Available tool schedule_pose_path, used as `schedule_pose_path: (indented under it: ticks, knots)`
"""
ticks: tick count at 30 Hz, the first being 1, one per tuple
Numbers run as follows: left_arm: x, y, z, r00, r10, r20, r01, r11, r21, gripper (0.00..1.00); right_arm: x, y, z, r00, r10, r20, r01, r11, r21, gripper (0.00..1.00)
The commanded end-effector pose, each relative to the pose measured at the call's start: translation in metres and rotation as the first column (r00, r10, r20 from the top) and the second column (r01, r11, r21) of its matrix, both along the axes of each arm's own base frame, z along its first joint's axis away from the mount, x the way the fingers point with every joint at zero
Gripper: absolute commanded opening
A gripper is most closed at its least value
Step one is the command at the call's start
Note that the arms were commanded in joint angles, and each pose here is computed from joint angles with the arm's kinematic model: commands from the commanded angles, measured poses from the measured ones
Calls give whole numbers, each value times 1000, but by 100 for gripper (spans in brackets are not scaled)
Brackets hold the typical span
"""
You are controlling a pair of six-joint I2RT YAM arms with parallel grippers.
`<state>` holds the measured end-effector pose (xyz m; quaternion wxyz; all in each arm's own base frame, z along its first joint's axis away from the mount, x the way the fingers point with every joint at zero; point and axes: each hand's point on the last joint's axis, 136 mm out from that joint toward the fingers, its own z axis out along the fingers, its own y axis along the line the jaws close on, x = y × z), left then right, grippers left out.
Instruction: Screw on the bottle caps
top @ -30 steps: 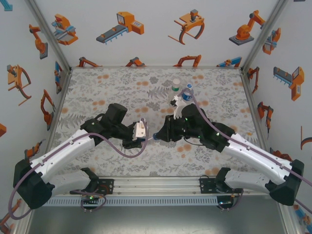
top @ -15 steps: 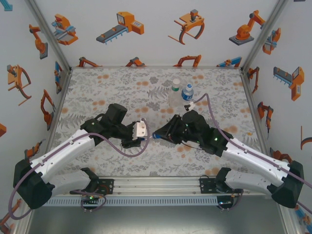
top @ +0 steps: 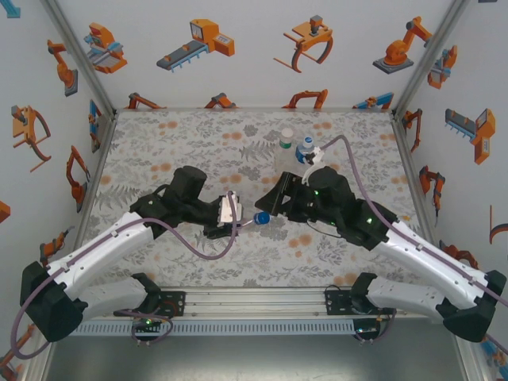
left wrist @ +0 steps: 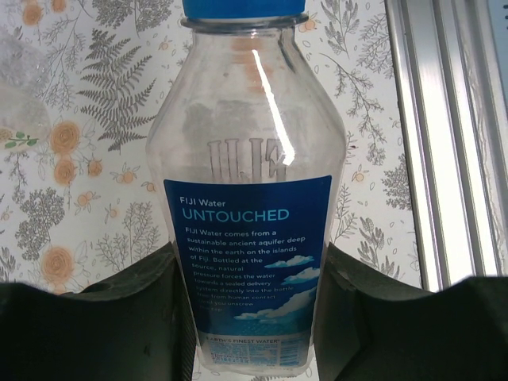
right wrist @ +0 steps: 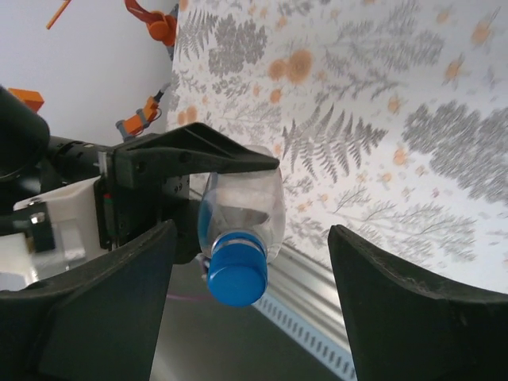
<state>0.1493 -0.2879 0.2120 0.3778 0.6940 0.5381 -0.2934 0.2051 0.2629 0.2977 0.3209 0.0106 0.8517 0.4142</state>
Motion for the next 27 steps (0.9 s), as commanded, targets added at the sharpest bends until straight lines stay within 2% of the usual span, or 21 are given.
schedule_pose_path:
  ticks: [1, 3, 6, 10, 14, 16, 19, 21, 27]
  knots:
    - [-4, -6, 20, 999, -44, 31, 46, 997, -58, 0, 3, -14, 24, 983, 56, 174, -36, 993, -113, 68]
    - [-4, -6, 20, 999, -44, 31, 46, 997, -58, 0, -1, -12, 36, 950, 145, 276, -101, 981, -167, 66]
    - [-6, -6, 19, 998, -53, 26, 55, 997, -58, 0, -16, 0, 55, 814, 355, 460, -245, 928, -282, 64]
    - [-8, -6, 18, 997, -67, 26, 69, 996, -55, 0, -46, 14, 63, 526, 605, 597, -398, 796, -456, 59]
    - [-11, -5, 16, 996, -88, 22, 89, 995, -50, 0, -81, 21, 48, 200, 792, 577, -495, 590, -638, 55]
    - [-12, -5, 15, 996, -91, 16, 92, 995, -42, 0, -89, 22, 43, 99, 827, 554, -504, 521, -689, 54]
    - [-12, -5, 14, 996, -94, 12, 94, 995, -36, 0, -95, 24, 36, 8, 845, 535, -504, 465, -727, 54]
    - [-12, -5, 13, 996, -94, 12, 94, 995, -35, 0, -97, 26, 33, -28, 846, 533, -503, 449, -739, 54]
    - [-12, -5, 13, 996, -94, 10, 94, 995, -33, 0, -89, 34, 26, -37, 840, 541, -484, 458, -745, 47]
